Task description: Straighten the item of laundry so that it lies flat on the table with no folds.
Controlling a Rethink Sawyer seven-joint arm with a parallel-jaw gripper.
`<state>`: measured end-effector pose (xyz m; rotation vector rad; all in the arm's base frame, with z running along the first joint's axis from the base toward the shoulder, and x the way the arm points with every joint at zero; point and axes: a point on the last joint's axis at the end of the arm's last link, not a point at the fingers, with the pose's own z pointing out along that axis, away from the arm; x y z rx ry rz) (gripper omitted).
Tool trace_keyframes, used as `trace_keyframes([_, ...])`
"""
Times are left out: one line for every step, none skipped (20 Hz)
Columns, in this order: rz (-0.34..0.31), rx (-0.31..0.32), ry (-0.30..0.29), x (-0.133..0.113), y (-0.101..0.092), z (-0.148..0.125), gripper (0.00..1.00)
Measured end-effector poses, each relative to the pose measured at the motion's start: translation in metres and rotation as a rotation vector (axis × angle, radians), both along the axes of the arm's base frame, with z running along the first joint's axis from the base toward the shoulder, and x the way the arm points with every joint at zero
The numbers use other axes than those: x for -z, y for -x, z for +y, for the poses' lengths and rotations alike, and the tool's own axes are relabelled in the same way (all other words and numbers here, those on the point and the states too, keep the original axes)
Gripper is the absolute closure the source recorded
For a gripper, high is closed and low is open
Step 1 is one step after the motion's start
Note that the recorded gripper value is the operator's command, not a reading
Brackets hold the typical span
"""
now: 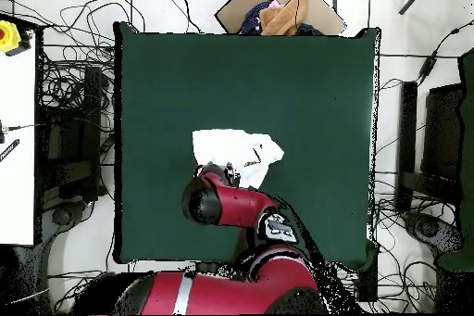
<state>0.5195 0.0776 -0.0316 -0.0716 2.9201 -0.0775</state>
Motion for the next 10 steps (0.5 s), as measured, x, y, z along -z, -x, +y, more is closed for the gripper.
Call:
trace_keyframes([0.007, 0.007, -0.001, 0.006, 0.002, -0.003, 0.0])
trace_keyframes([0.012, 0.009, -0.002, 0.009, 0.003, -0.004, 0.0])
trace_keyframes([0.018, 0.012, -0.002, 0.012, 0.005, -0.005, 0.0])
trace_keyframes([0.027, 0.013, -0.003, 0.017, 0.008, -0.006, 0.0])
trace_keyframes([0.036, 0.013, -0.005, 0.023, 0.01, -0.006, 0.0])
trace_keyframes([0.035, 0.012, -0.004, 0.025, 0.01, -0.005, 0.0])
trace_keyframes([0.033, 0.012, -0.004, 0.026, 0.01, -0.005, 0.0])
trace_keyframes([0.03, 0.01, -0.002, 0.026, 0.009, -0.005, 0.0])
trace_keyframes([0.026, 0.008, 0.0, 0.026, 0.009, -0.005, 0.0])
trace_keyframes([0.026, 0.006, 0.002, 0.026, 0.009, -0.004, 0.0])
